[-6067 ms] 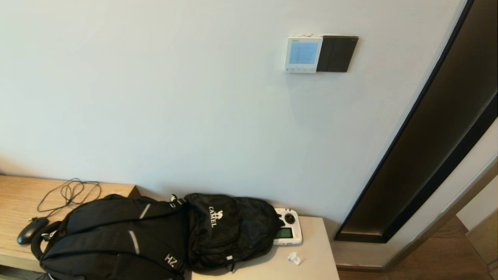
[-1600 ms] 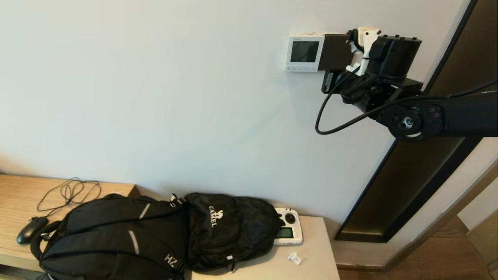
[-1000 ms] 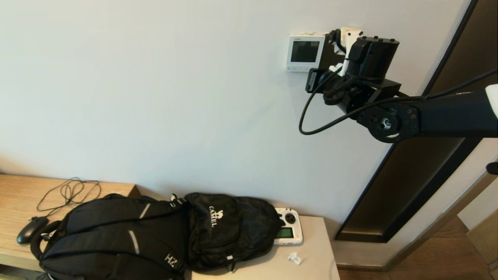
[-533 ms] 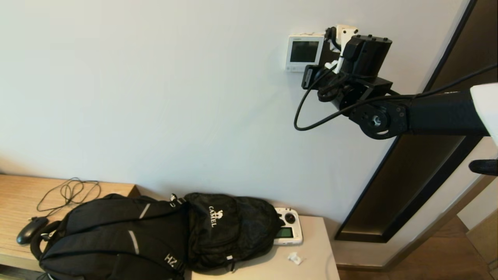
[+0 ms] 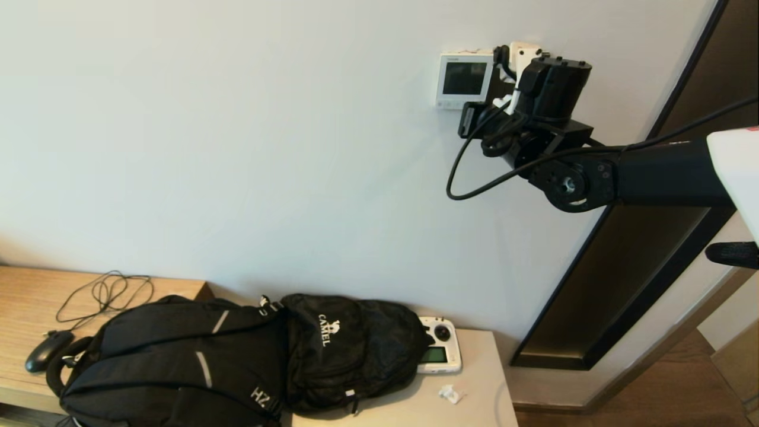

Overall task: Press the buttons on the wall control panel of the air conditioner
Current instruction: Turn on the central air conditioner

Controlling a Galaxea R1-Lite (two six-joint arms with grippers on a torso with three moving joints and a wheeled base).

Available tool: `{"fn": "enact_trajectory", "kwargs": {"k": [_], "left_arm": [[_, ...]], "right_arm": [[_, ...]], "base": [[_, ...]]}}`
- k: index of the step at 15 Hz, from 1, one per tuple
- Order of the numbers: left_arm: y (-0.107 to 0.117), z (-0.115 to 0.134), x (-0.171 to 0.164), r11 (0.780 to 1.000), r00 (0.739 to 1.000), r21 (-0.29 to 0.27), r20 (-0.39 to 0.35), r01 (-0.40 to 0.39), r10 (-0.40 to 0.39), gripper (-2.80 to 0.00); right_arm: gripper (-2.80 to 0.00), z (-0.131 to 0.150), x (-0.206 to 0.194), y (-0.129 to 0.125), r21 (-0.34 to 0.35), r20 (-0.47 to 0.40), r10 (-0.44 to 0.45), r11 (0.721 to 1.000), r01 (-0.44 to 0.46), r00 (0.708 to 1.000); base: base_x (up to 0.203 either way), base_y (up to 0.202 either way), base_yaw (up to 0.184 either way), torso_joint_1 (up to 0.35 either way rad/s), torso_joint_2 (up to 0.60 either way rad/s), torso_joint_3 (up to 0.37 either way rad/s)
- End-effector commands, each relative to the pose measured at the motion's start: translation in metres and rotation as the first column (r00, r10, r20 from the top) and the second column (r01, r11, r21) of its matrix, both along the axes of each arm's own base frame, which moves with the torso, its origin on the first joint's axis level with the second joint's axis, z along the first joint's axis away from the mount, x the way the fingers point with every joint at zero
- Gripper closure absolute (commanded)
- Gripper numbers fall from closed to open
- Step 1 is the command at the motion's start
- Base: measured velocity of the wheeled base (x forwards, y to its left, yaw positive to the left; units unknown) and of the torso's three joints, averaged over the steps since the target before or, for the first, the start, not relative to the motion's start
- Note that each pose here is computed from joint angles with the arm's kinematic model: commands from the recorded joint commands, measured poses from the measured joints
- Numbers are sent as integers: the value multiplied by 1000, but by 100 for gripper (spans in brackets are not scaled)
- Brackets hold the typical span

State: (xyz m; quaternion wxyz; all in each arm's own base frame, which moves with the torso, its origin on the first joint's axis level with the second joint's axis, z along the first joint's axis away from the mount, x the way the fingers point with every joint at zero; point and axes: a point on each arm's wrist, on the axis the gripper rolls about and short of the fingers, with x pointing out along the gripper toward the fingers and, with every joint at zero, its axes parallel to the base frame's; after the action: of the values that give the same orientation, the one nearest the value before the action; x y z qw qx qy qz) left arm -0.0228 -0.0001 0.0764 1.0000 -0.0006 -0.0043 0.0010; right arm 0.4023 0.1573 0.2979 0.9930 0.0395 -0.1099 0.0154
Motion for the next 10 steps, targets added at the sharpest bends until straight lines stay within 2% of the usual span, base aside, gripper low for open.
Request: {"fn": "enact_trajectory", "kwargs": {"k": [1,10], "left_arm": [[0,0,0,1000,1000,0,1,-2,2,0],[0,0,0,1000,1000,0,1,-1,1,0]], "right_arm": [[0,0,0,-1,2,4,-3,1000,3,1000],[0,-8,10,3,-2,-6,1,1000,-1,1000]], "base": [[0,0,0,0,0,0],[0,0,0,0,0,0]]}}
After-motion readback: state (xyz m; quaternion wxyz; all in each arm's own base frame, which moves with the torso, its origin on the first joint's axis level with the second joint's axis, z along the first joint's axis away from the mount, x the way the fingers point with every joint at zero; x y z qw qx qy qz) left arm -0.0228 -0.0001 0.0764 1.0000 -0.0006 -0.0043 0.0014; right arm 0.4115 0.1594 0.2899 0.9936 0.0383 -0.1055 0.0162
